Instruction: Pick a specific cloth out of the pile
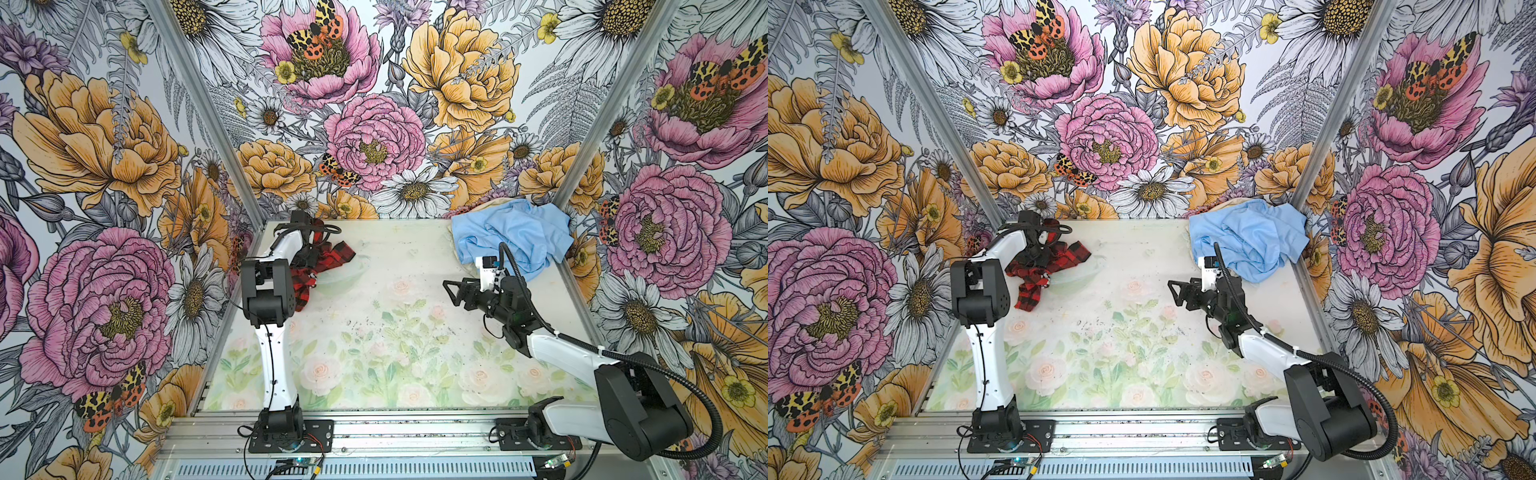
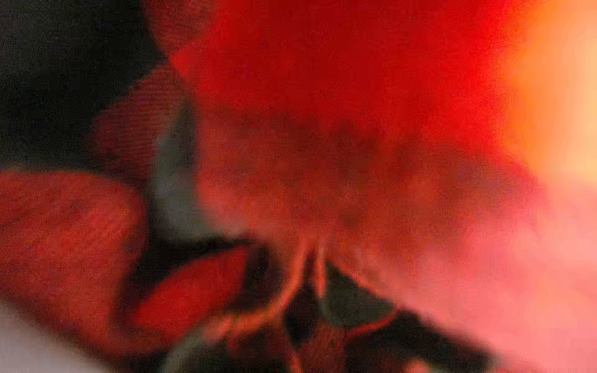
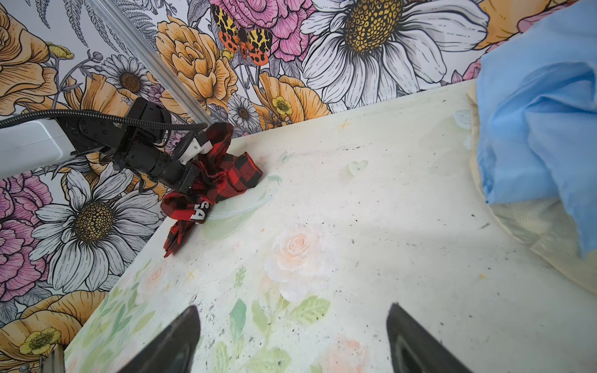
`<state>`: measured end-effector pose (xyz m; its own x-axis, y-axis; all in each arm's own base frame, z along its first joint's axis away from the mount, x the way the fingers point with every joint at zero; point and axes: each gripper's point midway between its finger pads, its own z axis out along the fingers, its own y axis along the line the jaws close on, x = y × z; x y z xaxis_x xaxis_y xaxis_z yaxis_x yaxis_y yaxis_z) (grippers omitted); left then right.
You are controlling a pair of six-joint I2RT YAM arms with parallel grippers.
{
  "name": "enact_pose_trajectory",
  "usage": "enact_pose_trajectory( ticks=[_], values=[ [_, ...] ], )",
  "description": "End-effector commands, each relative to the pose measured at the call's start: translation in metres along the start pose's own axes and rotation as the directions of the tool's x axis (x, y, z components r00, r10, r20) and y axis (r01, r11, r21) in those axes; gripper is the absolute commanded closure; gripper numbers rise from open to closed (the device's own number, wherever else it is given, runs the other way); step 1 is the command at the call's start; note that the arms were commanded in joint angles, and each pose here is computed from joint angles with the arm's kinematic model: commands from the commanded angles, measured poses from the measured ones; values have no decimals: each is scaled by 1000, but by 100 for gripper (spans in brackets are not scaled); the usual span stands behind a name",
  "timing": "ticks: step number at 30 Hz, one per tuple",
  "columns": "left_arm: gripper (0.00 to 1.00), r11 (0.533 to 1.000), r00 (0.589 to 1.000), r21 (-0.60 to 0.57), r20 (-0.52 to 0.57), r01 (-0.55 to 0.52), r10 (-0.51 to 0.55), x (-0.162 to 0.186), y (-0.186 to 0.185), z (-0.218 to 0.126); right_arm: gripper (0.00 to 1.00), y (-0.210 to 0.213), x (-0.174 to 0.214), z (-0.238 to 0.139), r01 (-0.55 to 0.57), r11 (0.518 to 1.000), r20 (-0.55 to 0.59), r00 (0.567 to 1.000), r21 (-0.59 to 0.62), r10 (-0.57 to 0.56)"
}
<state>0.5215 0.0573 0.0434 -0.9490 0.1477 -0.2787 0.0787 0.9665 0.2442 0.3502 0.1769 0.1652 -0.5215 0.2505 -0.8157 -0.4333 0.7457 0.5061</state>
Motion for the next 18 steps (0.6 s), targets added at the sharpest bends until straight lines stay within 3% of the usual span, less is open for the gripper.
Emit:
enact_pose_trajectory(
  ticks=[1,4,7,10,14,18],
  values=[
    [100,999,999,-41,42,29,-27,-7,4,-18,9,5,-10,-3,22,1000,25,999,-15,-21],
    [100,992,988,-103,142,71,-56,-26,20,-63,10,5,-10,-2,19,1000,24,1000,-16,-19],
    [100,951,977,-283,203,121,-64,-34,53,-108,10,6,-10,-2,20,1000,25,1000,-20,-19],
    [100,864,979,-490,201,113,-14,-36,80,-145,10,6,-11,-3,19,1000,27,999,-23,-18],
    [100,767,987,-639,151,60,49,-36,91,-164,10,6,-10,-3,15,1000,26,1000,-25,-14],
    [100,570,985,-815,-5,-104,172,-42,89,-166,10,6,-10,-1,15,1000,23,1000,-24,-15]
  ],
)
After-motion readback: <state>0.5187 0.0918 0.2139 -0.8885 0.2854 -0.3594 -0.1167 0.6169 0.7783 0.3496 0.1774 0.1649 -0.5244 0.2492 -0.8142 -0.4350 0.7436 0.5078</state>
